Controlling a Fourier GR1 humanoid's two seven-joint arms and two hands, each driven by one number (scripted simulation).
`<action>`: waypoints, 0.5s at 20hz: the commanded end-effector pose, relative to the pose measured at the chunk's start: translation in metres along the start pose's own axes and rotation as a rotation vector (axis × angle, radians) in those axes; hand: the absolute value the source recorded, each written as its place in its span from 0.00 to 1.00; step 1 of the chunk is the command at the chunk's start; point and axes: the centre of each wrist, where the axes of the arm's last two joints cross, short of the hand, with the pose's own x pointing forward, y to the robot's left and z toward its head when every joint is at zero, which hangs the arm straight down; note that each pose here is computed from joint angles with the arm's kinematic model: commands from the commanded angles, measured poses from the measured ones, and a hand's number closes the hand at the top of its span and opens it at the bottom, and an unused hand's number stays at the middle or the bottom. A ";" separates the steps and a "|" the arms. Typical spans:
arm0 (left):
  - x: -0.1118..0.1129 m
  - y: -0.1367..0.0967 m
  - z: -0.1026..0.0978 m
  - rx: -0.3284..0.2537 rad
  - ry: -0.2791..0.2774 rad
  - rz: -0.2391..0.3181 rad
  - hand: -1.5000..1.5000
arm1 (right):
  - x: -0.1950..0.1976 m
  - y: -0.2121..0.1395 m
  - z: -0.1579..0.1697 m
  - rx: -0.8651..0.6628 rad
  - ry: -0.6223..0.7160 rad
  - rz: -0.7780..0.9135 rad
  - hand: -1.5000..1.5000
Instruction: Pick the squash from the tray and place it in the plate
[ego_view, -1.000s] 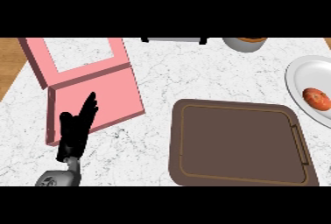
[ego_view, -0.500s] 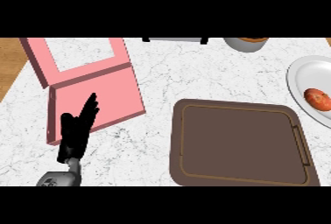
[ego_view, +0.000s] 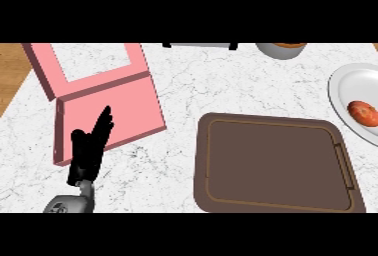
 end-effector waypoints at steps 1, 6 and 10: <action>0.004 -0.004 0.002 -0.016 0.006 0.012 0.50 | -0.003 -0.009 0.009 0.004 -0.046 -0.042 0.00; -0.005 -0.004 0.001 -0.008 0.012 0.003 0.50 | -0.008 -0.015 0.021 -0.065 -0.004 -0.018 0.00; -0.008 0.002 0.003 -0.007 -0.005 0.005 0.50 | -0.007 -0.015 0.018 -0.079 0.007 -0.017 0.00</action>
